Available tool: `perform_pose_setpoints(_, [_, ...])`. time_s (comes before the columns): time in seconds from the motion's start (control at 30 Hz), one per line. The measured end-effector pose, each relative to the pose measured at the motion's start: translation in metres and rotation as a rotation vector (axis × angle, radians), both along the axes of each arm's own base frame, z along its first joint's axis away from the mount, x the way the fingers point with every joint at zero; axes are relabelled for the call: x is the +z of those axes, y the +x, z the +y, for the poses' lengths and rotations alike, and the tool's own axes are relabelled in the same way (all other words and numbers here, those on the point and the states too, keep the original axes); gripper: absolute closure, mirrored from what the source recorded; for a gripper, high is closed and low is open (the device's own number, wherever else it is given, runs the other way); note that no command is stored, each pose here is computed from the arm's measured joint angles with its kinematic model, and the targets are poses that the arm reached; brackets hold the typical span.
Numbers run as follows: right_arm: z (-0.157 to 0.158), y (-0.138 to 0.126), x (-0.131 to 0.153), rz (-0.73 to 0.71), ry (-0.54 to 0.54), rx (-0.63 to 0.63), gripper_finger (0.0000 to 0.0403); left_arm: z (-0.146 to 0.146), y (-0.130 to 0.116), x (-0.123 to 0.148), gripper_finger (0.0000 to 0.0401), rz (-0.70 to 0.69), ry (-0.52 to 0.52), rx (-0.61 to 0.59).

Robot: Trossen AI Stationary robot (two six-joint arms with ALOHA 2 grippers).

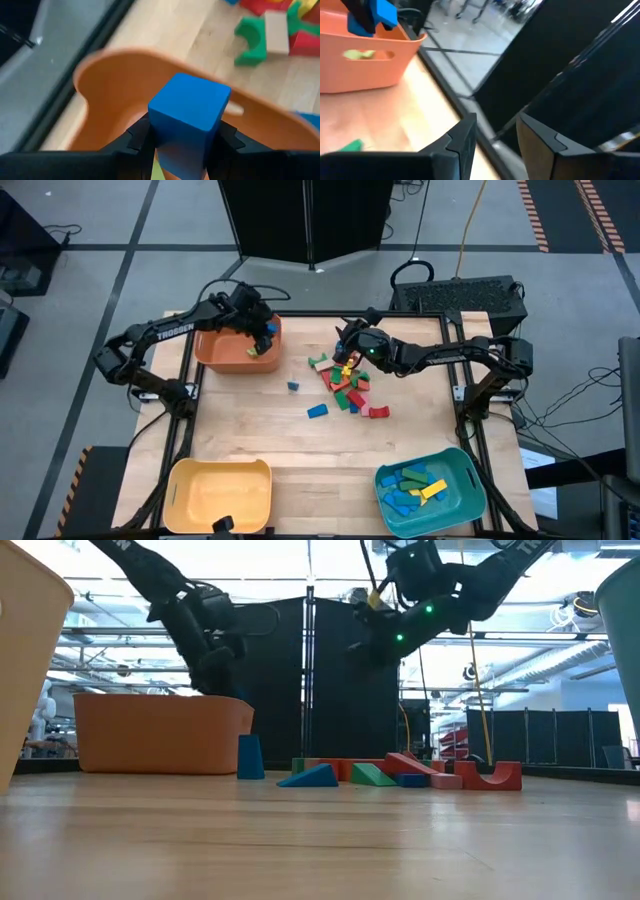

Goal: Sort blocks by size
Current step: Put the blue arch block into the orange bin, then put the light brown arch block into the orange bin

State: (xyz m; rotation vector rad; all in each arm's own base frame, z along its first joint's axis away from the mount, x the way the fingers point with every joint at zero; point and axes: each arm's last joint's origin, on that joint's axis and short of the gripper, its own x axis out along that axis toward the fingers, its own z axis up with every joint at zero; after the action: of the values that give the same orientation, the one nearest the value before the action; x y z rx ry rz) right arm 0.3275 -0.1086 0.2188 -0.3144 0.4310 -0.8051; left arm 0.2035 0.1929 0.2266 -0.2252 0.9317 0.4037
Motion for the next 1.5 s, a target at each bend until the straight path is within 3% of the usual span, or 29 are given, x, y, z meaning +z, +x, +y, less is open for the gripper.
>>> perform_pose_setpoints(0.23, [-0.017, -0.01, -0.011, 0.012, 0.167, -0.047, 0.0275, -0.006, -0.005, -0.014, 0.0276, 0.03, -0.076, 0.009])
perform_pose_setpoints(0.47, [-0.037, -0.019, -0.005, 0.087, 0.403, -0.15, 0.0275, -0.006, -0.006, -0.014, 0.0276, 0.024, -0.088, 0.032])
perform_pose_setpoints(0.83, [-0.049, -0.038, -0.001, 0.274, 0.614, -0.23, 0.0275, -0.006, -0.008, -0.015, 0.0274, 0.082, -0.062, 0.07])
perform_pose_setpoints(1.2, [-0.056, -0.058, -0.009, 0.379, 0.788, -0.242, 0.0275, -0.007, -0.01, -0.016, 0.0166, 0.112, -0.069, 0.079])
perform_pose_setpoints(1.5, [-0.062, -0.065, -0.02, 0.428, 0.858, -0.288, 0.0275, -0.007, -0.011, -0.017, 0.0155, 0.126, -0.054, 0.093])
